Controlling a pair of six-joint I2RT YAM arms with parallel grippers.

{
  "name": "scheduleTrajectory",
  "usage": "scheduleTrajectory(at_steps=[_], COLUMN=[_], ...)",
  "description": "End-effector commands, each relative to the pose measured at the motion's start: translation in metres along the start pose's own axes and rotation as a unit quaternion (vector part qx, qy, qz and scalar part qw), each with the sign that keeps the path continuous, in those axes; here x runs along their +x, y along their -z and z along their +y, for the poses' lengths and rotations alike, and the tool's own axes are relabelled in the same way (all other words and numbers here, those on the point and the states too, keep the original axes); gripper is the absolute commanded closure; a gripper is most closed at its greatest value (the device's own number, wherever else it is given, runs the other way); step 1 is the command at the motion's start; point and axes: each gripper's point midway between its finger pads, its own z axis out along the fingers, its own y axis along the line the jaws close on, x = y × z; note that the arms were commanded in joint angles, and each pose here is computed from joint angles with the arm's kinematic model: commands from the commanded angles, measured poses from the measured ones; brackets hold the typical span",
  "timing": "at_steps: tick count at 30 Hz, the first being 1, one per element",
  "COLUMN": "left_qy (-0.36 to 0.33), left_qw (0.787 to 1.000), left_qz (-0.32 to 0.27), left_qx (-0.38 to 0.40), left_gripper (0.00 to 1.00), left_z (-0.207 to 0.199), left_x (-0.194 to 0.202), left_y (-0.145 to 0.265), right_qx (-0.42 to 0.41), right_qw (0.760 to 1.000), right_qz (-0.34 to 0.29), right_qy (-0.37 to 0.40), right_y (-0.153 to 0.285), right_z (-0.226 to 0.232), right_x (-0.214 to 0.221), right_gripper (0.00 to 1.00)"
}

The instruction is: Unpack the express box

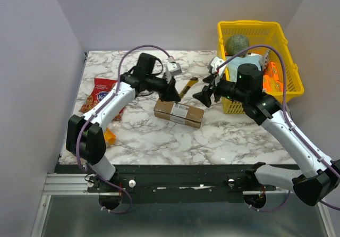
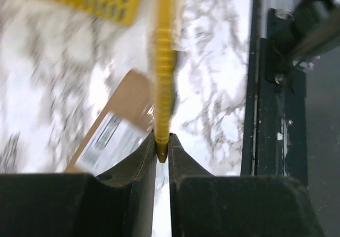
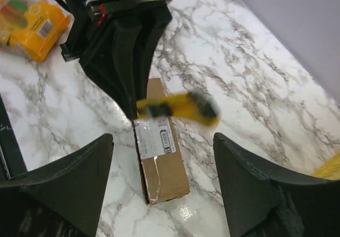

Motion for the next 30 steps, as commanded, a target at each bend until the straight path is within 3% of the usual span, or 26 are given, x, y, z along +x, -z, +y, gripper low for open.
scheduleTrajectory(at_steps=[1,4,7,10,11,14,18,20,23,25,30], left_qy=[0.16,0.219,0.276,0.324,0.347,0.39,0.427,0.456,0.435,0.409,0.357], left_qw=[0.976,0.945,0.913,0.89,0.873,0.847,0.832,0.821,0.842,0.858,0.878], left_qz=[0.022,0.063,0.116,0.164,0.187,0.172,0.178,0.17,0.135,0.122,0.099], left_qx=[-0.148,-0.234,-0.276,-0.276,-0.287,-0.316,-0.305,-0.299,-0.288,-0.286,-0.303], left_gripper=[1.0,1.0,0.98,0.97,0.98,1.0,1.0,0.88,0.61,0.55,0.46], left_z=[0.064,0.083,0.077,0.054,0.05,0.056,0.06,0.06,0.059,0.057,0.067], left_x=[0.045,0.091,0.142,0.194,0.218,0.237,0.247,0.246,0.225,0.215,0.178], left_y=[0.079,0.125,0.15,0.148,0.15,0.159,0.155,0.151,0.149,0.15,0.164], right_qx=[0.091,0.119,0.111,0.096,0.085,0.061,0.052,0.072,0.099,0.111,0.116], right_qw=[0.995,0.992,0.993,0.994,0.994,0.996,0.997,0.993,0.979,0.97,0.967], right_qz=[-0.032,-0.018,-0.017,-0.022,-0.017,-0.008,0.043,0.081,0.167,0.204,0.213], right_qy=[-0.02,-0.033,-0.037,-0.057,-0.061,-0.057,-0.044,-0.045,-0.066,-0.075,-0.076], right_y=[0.001,-0.007,-0.016,-0.022,-0.027,-0.032,-0.033,-0.031,-0.028,-0.024,-0.017], right_z=[-0.034,-0.048,-0.047,-0.043,-0.04,-0.034,-0.033,-0.04,-0.045,-0.046,-0.039], right_x=[-0.03,-0.022,-0.016,-0.017,-0.014,-0.01,0.011,0.029,0.071,0.094,0.115], right_gripper=[0.17,0.16,0.16,0.16,0.16,0.18,0.18,0.18,0.19,0.19,0.2])
